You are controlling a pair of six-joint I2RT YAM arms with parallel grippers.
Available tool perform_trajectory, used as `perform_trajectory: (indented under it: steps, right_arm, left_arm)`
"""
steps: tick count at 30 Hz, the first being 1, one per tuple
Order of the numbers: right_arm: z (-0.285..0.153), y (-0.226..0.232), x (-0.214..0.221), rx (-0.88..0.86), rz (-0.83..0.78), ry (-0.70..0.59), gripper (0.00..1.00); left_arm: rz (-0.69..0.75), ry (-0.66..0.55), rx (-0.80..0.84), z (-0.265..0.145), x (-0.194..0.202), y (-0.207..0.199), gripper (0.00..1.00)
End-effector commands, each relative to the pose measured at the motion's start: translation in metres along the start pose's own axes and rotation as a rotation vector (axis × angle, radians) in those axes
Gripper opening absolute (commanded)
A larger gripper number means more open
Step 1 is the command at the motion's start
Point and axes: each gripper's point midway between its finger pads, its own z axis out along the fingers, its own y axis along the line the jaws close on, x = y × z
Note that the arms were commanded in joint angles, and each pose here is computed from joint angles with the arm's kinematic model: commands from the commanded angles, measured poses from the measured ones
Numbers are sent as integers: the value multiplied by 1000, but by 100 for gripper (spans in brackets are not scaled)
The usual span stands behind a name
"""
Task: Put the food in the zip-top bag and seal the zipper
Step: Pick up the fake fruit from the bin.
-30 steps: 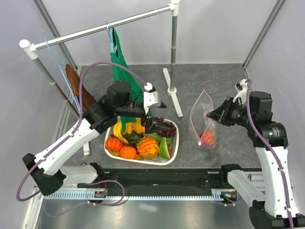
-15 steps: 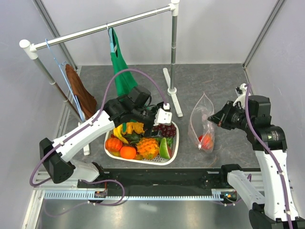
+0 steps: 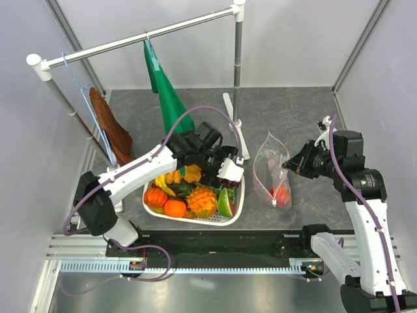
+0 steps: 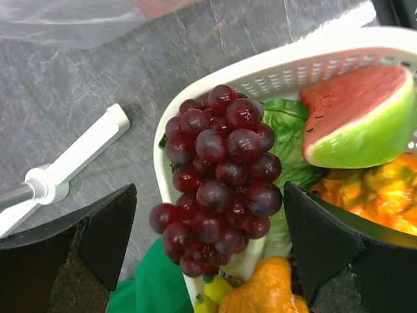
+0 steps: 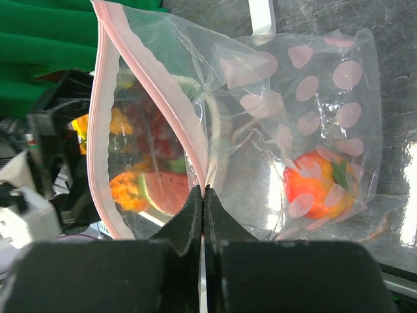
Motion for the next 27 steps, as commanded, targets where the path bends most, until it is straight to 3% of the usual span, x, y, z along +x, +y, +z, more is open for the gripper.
perform_trajectory:
  steps: [1,4,10,13,14,23,27]
  right_arm:
    - [1,4,-2,-25,-12,-9,0]
    - [2,3,-2,-22,-12,-7,0]
    - [2,1,0,-20,-10,-4,0]
    - [2,0,1,-18,-7,-2,0]
    - [3,1,2,-20,-9,-1,0]
    - [3,1,1,-21,-10,-3,0]
    - [3,1,1,-23,-6,-2,0]
  left_arm:
    - [143,33,21,8,4,7,100]
    - [136,47,48,18,10,4,99]
    - [123,68,89,30,20,-5,85]
    - [130,77,94,31,19,-7,65]
    - [126,73,84,28,16,-5,55]
    - [90,46,14,-6,-8,-1,2]
    - [65,-13,-49,-30,-31,5,2]
